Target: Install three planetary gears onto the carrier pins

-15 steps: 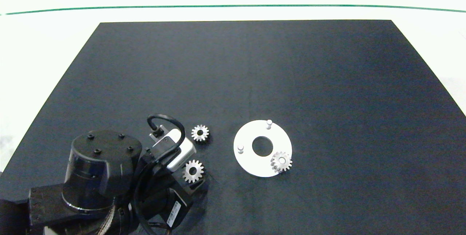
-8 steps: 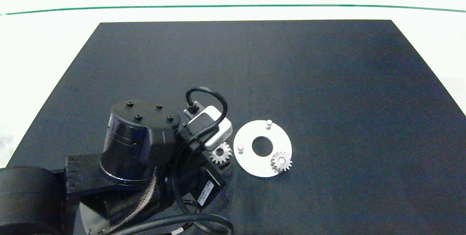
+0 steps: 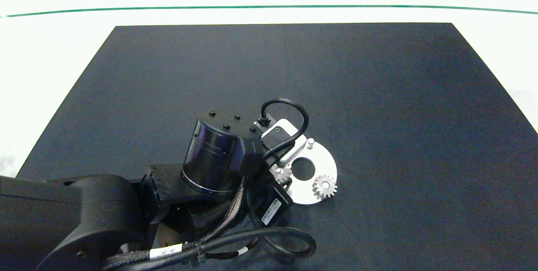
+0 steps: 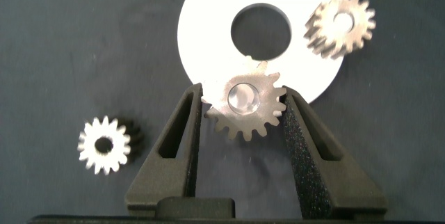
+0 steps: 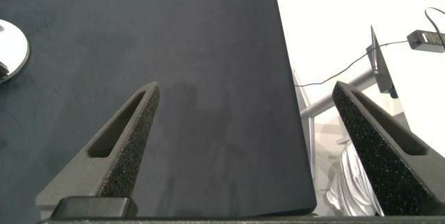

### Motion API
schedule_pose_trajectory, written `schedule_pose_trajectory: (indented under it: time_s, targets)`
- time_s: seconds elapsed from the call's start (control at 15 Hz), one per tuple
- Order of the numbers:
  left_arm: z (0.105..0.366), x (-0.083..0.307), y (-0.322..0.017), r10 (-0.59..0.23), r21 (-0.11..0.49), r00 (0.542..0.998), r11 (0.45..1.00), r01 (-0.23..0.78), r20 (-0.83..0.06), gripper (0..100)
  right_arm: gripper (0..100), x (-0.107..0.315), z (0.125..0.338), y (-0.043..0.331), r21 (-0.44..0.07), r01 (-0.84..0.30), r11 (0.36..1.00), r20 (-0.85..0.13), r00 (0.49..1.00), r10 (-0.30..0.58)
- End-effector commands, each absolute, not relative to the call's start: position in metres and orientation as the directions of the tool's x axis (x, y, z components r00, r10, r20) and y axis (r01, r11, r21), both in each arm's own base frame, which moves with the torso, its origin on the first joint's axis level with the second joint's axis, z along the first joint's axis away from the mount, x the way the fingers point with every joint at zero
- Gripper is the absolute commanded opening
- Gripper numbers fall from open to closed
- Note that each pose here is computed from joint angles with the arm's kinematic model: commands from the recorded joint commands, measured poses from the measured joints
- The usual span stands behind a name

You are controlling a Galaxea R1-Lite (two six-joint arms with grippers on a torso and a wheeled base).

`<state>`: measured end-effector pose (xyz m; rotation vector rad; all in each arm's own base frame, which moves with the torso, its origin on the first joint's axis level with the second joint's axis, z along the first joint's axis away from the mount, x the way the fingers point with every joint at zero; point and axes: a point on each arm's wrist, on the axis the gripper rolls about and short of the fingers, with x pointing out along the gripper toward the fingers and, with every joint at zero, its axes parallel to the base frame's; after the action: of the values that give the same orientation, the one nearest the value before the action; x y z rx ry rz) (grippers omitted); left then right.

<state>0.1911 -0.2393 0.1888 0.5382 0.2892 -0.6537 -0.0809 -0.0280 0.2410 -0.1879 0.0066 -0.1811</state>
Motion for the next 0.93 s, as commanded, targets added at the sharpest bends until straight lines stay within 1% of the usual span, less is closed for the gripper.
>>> schedule_pose_trajectory:
  time_s: [0.07,0.67,0.93]
  targets:
    - [0.1865,0.1963,-0.2467,-0.495,0.388,0.762,0.661,0.642,-0.418,13,100,-0.0812,0.2409,-0.0281,-0.188,0.181,0.965,0.008,0.983,-0.183]
    - [0.1845,0.1985,-0.2439,-0.485,0.41,0.765,0.65,0.639,-0.424,13,100,-0.0827,0.2411,-0.0285,-0.185,0.183,0.966,0.015,0.983,-0.183]
    - [0.184,0.2009,-0.2423,-0.477,0.419,0.769,0.649,0.635,-0.425,13,100,-0.0829,0.2419,-0.0285,-0.192,0.183,0.964,0.017,0.983,-0.183]
